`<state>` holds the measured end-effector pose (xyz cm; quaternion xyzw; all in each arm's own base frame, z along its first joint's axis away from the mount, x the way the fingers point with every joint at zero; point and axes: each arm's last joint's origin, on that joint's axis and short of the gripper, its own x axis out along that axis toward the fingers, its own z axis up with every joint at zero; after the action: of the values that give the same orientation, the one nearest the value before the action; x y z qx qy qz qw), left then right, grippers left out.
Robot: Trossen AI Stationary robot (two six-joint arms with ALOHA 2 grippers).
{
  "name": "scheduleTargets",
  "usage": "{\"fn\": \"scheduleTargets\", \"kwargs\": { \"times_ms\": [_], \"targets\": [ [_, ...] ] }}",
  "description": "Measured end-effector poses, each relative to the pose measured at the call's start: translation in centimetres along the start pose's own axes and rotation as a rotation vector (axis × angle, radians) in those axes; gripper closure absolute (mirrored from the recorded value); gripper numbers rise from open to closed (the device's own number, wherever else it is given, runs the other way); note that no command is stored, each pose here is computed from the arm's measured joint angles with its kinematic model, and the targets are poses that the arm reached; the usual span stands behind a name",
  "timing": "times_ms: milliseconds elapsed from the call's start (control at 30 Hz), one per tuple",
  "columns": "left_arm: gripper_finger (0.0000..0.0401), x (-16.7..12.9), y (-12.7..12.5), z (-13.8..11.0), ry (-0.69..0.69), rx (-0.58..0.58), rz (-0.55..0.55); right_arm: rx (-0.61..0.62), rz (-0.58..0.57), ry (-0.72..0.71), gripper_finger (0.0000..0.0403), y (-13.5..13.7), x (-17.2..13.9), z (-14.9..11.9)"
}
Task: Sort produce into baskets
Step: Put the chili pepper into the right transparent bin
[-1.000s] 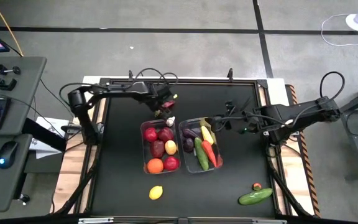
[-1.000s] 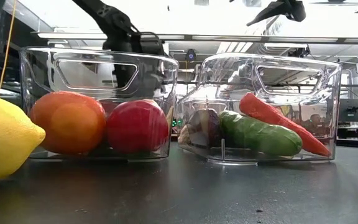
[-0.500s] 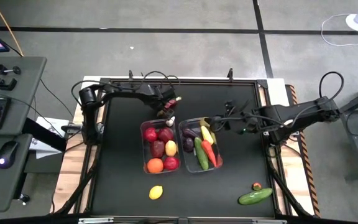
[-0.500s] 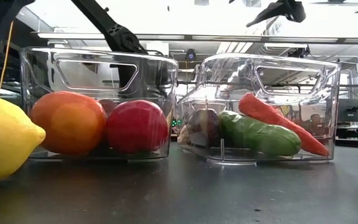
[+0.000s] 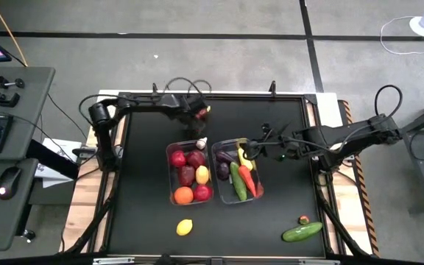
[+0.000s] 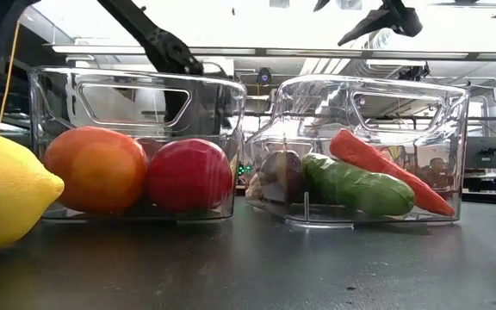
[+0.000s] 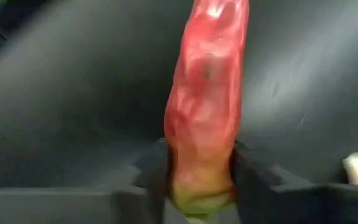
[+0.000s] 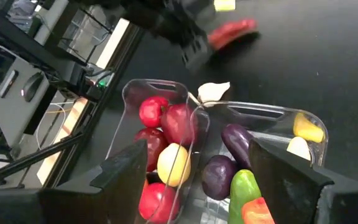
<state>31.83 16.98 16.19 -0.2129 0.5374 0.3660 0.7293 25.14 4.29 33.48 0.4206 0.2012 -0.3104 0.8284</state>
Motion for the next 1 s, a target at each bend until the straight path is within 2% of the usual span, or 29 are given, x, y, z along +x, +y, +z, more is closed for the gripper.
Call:
{"fn": "scheduleTargets", "kwargs": {
  "times_ms": [67, 233, 333, 433, 533, 667, 767, 833, 1000],
  "targets": [
    [0.0326, -1.4, 0.6, 0.7, -0.051, -0.025, -0.015, -0.004, 0.002, -0.001, 0.0132, 0.0, 0.0, 0.0],
    [0.033, -6.3, 1.5, 1.8, -0.24, -0.066, -0.102, -0.006, 0.008, -0.003, 0.0132, 0.1, 0.0, 0.1],
    [0.033, -9.8, 0.8, 2.0, -0.365, -0.047, -0.244, -0.028, 0.024, -0.009, 0.0132, 0.2, -0.2, 0.1],
    [0.0309, -12.6, -1.6, 1.1, -0.439, 0.073, -0.409, -0.038, 0.048, -0.041, 0.0132, 0.2, -1.1, 0.4],
    [0.0292, -14.2, -4.9, -0.9, -0.461, 0.254, -0.489, -0.03, 0.081, -0.099, 0.0132, 0.0, -2.8, 1.0],
    [0.029, -14.9, -9.8, -4.2, -0.482, 0.565, -0.523, -0.013, 0.121, -0.176, 0.0132, -0.5, -5.2, 1.7],
    [0.0287, -14.9, -12.6, -6.2, -0.546, 0.772, -0.459, -0.014, 0.137, -0.208, 0.0132, -0.9, -6.3, 2.1],
    [0.0276, -14.9, -13.8, -6.7, -0.569, 0.845, -0.425, -0.012, 0.145, -0.218, 0.0132, -1.0, -6.7, 2.4],
    [0.0216, -14.7, -16.1, -5.6, -0.557, 0.881, -0.448, -0.011, 0.143, -0.217, 0.0132, -1.0, -6.6, 2.3]
  ]
}}
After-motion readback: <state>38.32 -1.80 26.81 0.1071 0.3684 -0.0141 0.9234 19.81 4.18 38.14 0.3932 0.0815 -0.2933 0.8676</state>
